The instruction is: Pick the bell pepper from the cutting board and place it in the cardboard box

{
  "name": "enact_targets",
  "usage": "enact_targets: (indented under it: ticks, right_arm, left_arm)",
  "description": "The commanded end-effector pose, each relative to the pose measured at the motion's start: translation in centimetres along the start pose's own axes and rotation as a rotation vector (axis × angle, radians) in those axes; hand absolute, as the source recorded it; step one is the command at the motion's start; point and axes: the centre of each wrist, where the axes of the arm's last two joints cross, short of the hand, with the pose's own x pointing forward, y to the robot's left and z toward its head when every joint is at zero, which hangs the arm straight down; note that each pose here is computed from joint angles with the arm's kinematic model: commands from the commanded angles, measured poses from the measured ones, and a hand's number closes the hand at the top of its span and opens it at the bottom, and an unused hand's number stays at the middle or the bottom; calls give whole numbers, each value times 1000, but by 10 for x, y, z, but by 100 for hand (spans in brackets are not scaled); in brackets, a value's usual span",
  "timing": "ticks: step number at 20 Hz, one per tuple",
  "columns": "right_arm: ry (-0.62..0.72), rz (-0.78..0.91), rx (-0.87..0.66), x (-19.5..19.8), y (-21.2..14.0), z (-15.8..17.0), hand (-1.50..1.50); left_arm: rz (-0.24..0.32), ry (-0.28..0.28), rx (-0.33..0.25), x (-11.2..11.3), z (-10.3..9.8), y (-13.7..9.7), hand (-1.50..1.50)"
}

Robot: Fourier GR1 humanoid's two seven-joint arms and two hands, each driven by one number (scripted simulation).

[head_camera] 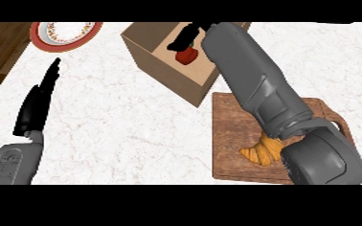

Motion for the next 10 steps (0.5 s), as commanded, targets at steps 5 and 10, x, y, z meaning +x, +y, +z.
enact_targets:
  ticks: [5, 10]
  right_arm:
    - [-113, -126, -120, -8, -6, 2, -150]
    - [-130, -298, -276, -17, -30, 3, -150]
  left_arm:
    - [10, 3, -3, -1, 1, 1, 0]
    - [11, 10, 4, -1, 2, -1, 0]
